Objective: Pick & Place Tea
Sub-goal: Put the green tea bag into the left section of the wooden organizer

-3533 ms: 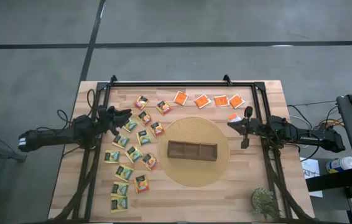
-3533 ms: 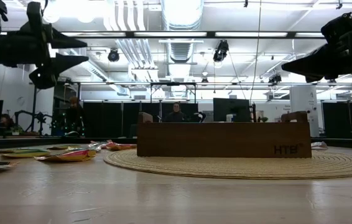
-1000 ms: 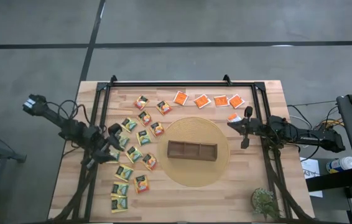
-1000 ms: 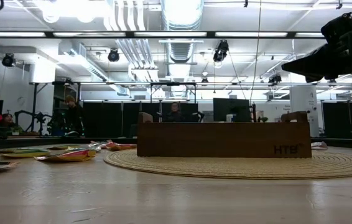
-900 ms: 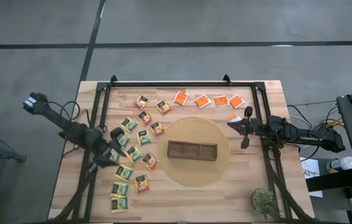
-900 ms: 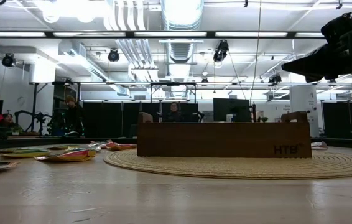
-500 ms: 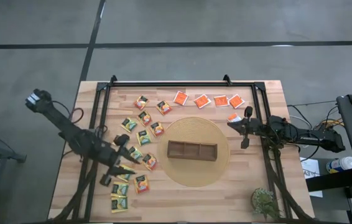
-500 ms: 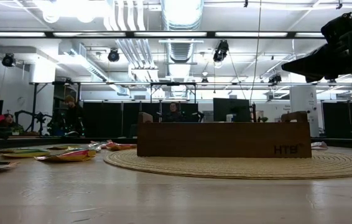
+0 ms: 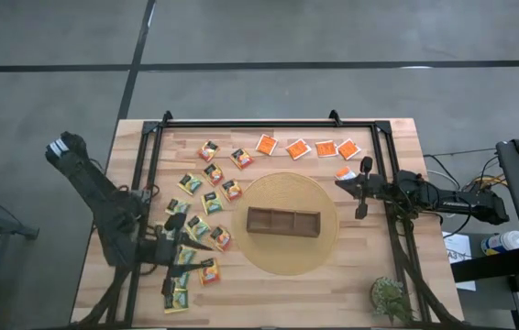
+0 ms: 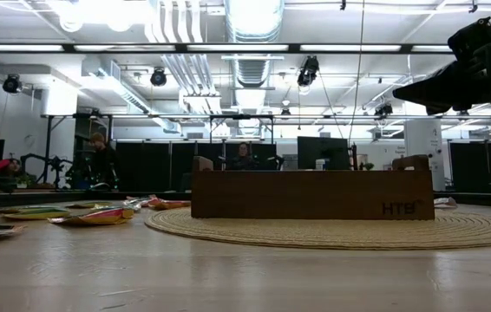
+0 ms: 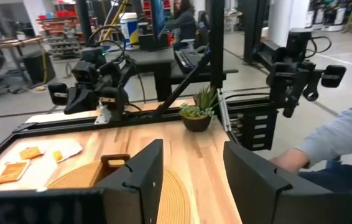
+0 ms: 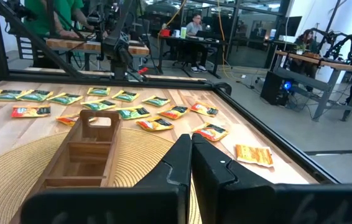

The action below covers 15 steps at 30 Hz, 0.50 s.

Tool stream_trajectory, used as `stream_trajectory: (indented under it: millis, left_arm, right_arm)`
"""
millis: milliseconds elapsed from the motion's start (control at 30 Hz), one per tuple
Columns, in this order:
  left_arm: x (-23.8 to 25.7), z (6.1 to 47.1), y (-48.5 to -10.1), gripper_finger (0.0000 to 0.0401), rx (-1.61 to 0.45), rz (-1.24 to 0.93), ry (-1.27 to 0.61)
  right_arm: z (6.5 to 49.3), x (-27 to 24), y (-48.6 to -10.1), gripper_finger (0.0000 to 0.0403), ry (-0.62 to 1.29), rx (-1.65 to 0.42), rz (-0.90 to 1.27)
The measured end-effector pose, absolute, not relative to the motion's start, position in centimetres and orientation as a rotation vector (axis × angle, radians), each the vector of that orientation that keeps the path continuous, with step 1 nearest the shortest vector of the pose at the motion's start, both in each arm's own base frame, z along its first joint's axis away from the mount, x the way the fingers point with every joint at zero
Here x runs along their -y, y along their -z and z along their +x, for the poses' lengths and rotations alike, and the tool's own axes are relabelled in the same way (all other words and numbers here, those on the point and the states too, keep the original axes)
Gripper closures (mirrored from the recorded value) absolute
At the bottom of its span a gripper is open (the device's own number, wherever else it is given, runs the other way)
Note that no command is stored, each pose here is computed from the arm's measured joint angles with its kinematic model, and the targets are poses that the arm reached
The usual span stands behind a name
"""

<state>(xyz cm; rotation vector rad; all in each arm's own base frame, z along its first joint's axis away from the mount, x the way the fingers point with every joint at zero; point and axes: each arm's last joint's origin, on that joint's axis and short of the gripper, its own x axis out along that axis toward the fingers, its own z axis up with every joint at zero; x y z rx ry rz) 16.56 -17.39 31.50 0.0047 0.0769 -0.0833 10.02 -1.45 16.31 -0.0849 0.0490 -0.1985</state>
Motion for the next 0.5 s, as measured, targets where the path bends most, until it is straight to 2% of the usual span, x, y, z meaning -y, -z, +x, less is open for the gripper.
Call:
stream_trajectory:
  millis: [500]
  left_arm:
    - [23.0,19.7,-31.7,0.0238,-0.130,0.029,-0.014]
  right_arm:
    - [10.0,1.4,-16.3,0.0394,0.199,-0.049,-0.085]
